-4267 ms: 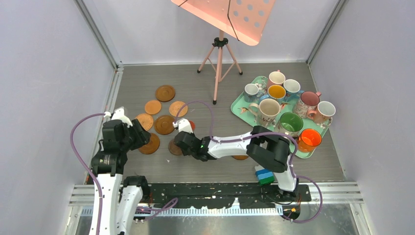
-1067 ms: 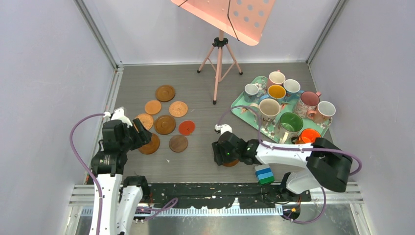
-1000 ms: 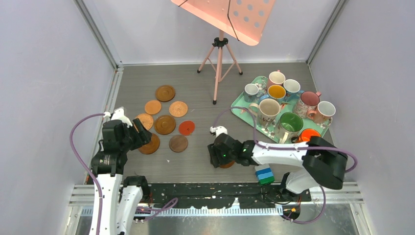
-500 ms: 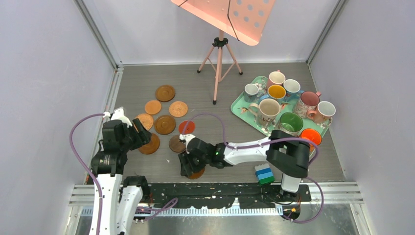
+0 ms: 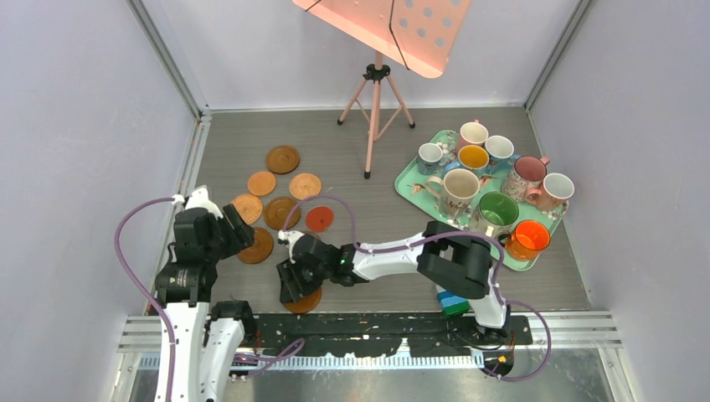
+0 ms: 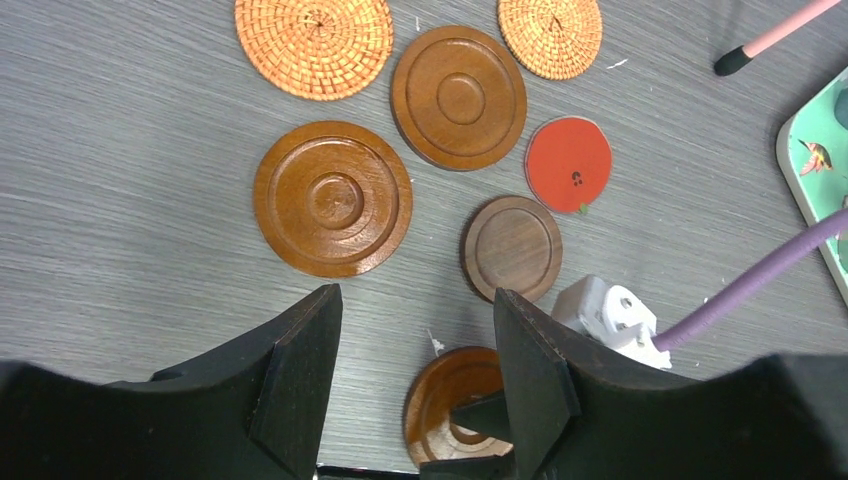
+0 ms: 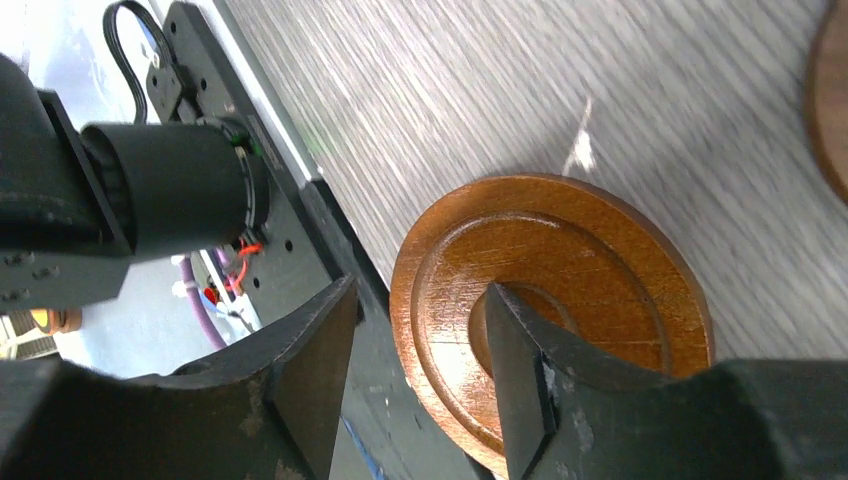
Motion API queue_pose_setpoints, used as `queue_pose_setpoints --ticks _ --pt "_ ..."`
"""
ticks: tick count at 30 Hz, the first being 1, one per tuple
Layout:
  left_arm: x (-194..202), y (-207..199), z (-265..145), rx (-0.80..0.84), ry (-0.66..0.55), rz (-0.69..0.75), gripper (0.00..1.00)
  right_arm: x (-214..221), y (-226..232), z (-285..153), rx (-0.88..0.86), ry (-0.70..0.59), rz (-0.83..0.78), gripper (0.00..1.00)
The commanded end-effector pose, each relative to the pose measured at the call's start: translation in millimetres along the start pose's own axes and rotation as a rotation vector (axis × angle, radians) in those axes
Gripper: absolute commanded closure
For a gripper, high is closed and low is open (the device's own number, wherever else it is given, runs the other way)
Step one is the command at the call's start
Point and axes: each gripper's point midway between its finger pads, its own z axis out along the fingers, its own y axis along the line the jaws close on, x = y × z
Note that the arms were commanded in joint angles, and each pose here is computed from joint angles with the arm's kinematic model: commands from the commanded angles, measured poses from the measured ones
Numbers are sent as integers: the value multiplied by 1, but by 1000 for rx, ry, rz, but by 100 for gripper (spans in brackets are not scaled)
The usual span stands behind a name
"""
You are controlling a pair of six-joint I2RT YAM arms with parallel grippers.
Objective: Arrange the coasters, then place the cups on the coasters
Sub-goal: Move the coaster to the center of the board.
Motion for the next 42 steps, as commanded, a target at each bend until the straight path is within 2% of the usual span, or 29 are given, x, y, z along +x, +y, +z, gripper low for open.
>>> queue_pose_setpoints --ticks 1,14,26,32,37,42 --pt "-10 3 -6 -23 -48 -5 40 -13 1 20 24 -20 -35 43" --pt "-15 10 -11 -65 -81 -8 40 -41 -12 52 97 -60 -82 44" --pt "-14 11 -11 -68 -78 -7 40 -65 -7 54 85 -104 -110 44" --pt "-14 10 -11 -62 -73 -7 40 -96 8 26 54 -139 -156 41" --pt "-14 8 -13 -50 -73 -7 40 -133 25 -23 22 -225 -198 39" --pt "-14 7 -13 -47 -74 -7 40 -141 1 -62 80 -268 -174 40"
